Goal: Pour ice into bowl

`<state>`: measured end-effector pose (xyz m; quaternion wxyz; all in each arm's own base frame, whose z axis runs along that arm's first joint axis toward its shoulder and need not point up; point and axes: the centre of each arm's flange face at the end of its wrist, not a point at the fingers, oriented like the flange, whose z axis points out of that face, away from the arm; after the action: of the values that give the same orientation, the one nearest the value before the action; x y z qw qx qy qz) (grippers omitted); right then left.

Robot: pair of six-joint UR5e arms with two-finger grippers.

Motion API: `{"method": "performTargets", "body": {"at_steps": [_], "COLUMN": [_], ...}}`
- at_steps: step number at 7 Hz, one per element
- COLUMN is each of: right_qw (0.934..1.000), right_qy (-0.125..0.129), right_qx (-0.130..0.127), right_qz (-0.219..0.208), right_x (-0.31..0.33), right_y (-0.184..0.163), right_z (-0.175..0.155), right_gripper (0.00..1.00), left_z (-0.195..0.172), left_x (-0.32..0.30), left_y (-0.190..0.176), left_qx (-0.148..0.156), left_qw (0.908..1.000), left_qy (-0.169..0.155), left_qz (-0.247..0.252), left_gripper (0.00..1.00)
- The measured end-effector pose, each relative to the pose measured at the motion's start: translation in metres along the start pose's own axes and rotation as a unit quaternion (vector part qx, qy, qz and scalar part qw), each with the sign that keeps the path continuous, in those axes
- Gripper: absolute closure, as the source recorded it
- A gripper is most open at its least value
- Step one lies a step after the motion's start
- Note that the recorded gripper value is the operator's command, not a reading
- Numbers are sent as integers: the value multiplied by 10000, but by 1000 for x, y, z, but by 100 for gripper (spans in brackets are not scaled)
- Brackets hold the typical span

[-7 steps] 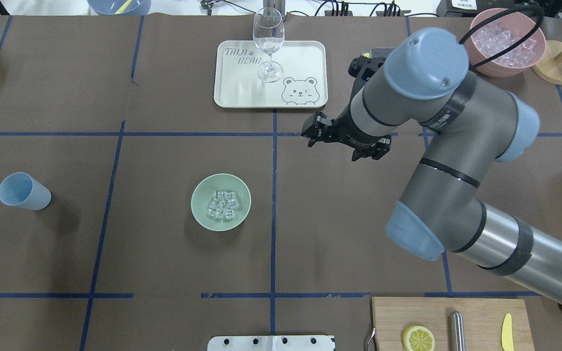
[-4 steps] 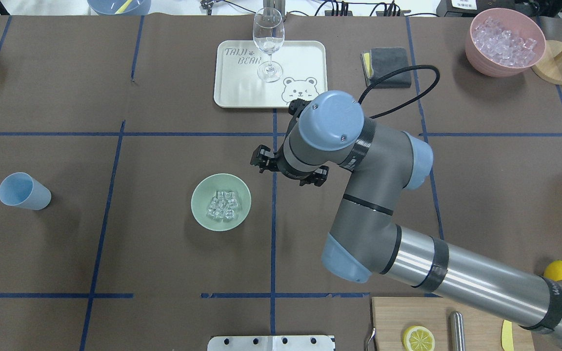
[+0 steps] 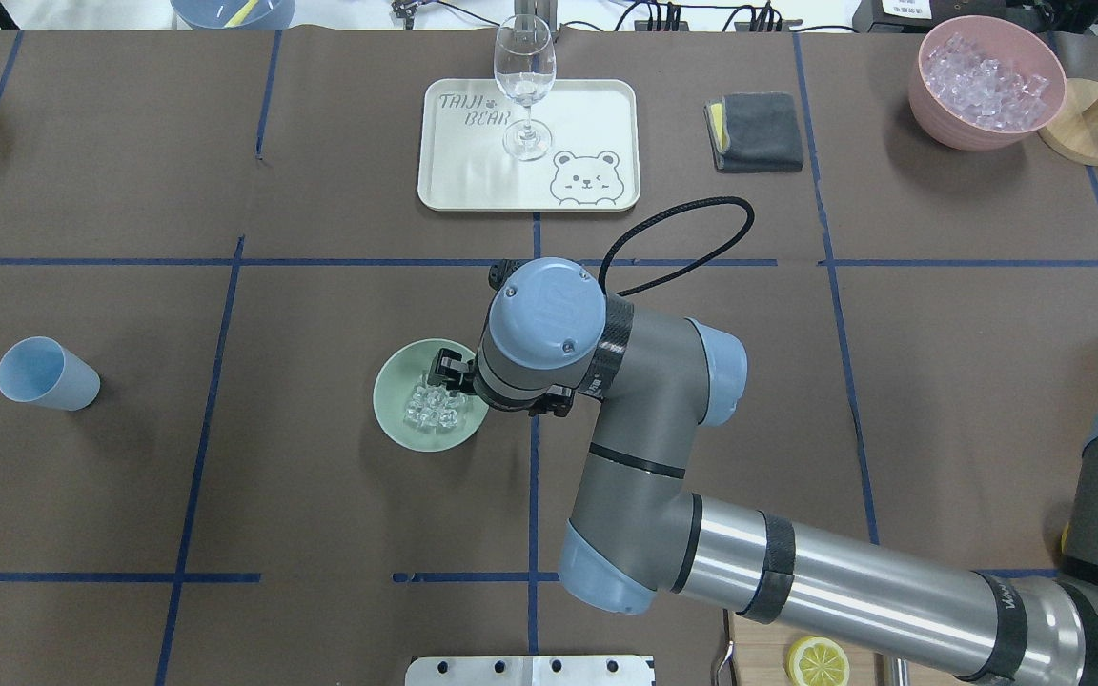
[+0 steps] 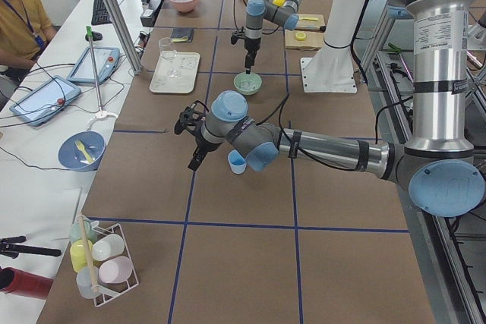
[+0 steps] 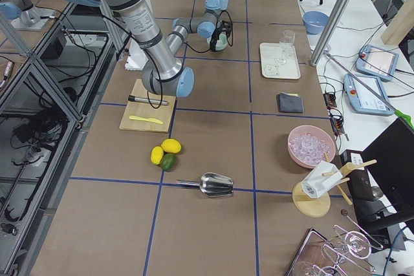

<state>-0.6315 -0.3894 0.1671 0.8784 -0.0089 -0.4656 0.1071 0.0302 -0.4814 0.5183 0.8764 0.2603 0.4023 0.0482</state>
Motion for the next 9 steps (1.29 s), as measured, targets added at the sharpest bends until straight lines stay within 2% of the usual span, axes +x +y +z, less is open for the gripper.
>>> {"method": "performTargets", "body": {"at_steps": [1,2,3,4,5,8,9], "right_qw": [10000,9999,9999,9998,9998,9998,9999], "right_qy": [67,102,129,160,189,190,102], "right_qx": [30,61,88,98,97,79,64], "right_qz": [-8,-6,-5,-6,-15,-22,3], "right_x": [0,-2,-7,-9,-9,-10,-11], "right_y": [0,-2,-2,-2,0,3,1], "right_z": [8,12,15,19,23,24,14], "right_gripper": [4,19,47,68,100,100,100], "left_z": [-1,-2,-2,-2,-2,-3,-5], "left_x": [0,0,0,0,0,0,0], "left_y": [0,-1,-2,-2,-3,-5,-3], "left_qx": [19,49,71,83,93,105,109], "left_qw": [10000,10000,9999,9999,9999,9999,9999], "left_qy": [-26,-71,-110,-126,-131,-130,-130], "left_qz": [3,11,17,21,25,36,23], "left_gripper": [0,0,0,0,0,0,0]}}
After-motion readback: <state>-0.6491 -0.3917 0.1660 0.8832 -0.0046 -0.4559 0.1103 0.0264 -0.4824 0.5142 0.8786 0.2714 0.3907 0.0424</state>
